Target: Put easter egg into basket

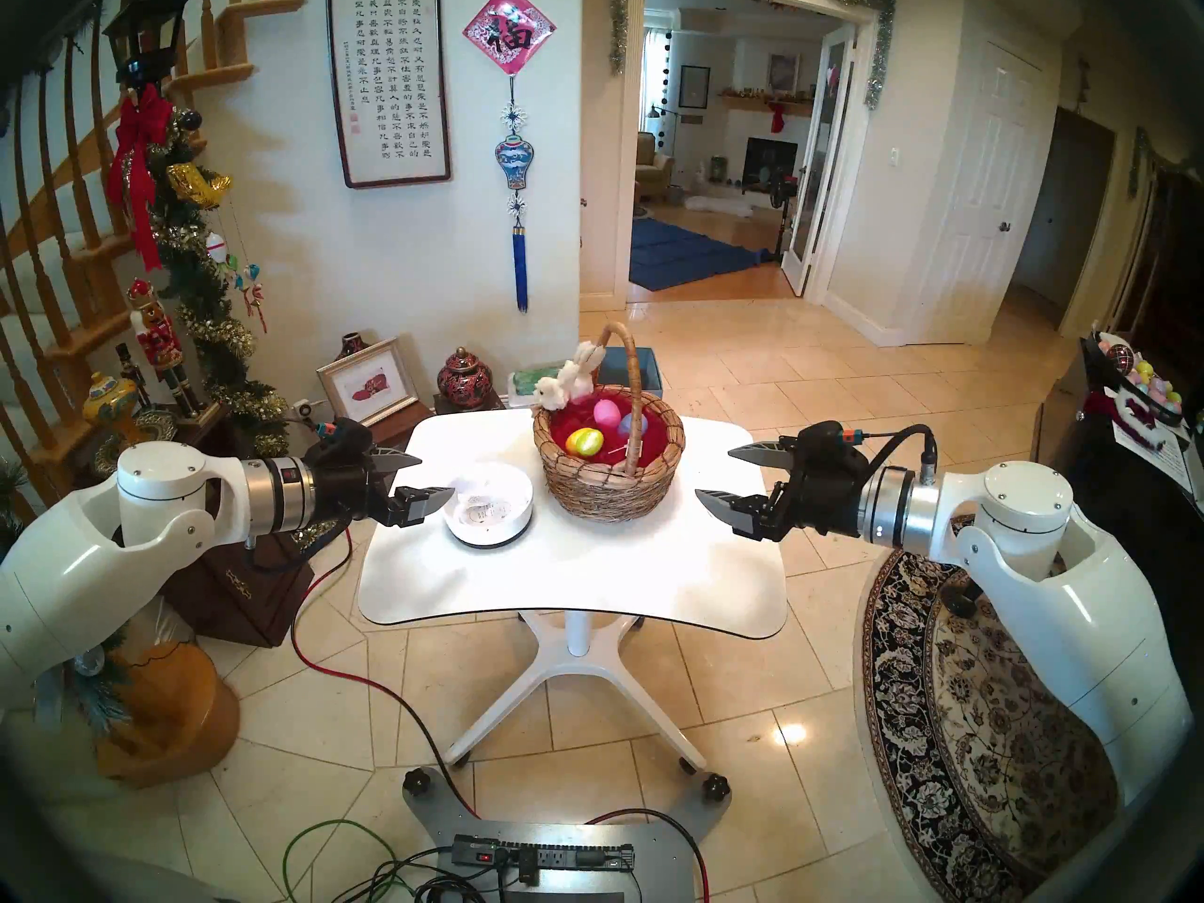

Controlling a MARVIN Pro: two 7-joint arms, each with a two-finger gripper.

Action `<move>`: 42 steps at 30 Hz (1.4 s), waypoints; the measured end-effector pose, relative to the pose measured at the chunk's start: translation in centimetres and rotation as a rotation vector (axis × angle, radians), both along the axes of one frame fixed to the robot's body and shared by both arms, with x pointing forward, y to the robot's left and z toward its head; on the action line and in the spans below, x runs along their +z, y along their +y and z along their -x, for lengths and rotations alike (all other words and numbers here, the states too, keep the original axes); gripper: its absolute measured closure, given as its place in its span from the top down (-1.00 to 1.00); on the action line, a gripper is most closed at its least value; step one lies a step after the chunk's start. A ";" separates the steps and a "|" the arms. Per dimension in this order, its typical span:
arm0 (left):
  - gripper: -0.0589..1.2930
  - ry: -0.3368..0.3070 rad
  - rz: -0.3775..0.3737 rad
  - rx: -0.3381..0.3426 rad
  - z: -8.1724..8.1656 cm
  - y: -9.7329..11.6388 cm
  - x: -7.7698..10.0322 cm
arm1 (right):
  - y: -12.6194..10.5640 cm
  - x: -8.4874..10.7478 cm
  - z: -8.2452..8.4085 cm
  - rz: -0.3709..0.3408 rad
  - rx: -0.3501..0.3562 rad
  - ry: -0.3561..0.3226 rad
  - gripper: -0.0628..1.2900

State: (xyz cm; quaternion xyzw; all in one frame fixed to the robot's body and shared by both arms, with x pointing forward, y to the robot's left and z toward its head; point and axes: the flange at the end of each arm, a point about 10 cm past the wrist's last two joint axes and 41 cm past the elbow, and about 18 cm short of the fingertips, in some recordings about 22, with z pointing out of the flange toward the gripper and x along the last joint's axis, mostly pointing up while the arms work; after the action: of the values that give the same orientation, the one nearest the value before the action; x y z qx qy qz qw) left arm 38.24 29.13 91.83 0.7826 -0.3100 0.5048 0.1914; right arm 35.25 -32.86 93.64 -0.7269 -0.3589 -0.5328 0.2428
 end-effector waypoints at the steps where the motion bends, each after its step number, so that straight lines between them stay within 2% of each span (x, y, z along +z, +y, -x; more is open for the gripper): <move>1: 0.88 -0.015 0.008 -0.004 0.1 0.0 0.0 | 0.0 0.0 0.0 0.000 0.000 0.000 0.92; 7: 0.88 -0.092 0.057 -0.030 0.9 0.1 -0.2 | 0.0 0.0 0.0 0.000 0.000 0.000 0.92; 12: 0.88 -0.127 0.090 -0.049 1.8 0.1 -0.8 | 0.0 0.0 0.0 0.001 0.000 -0.001 0.92; 25: 0.88 -0.127 0.118 -0.058 2.7 0.2 -1.8 | 0.0 0.0 0.0 0.001 0.000 -0.002 0.92; 42: 0.88 -0.133 0.124 -0.059 2.7 0.2 -1.7 | 0.0 0.1 0.0 0.001 0.000 -0.002 0.92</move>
State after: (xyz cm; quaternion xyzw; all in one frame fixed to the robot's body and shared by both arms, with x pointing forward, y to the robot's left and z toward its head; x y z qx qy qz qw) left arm 35.49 29.36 90.10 0.7246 -0.3129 0.5680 0.2333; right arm 35.27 -32.88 93.70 -0.7264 -0.3594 -0.5334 0.2421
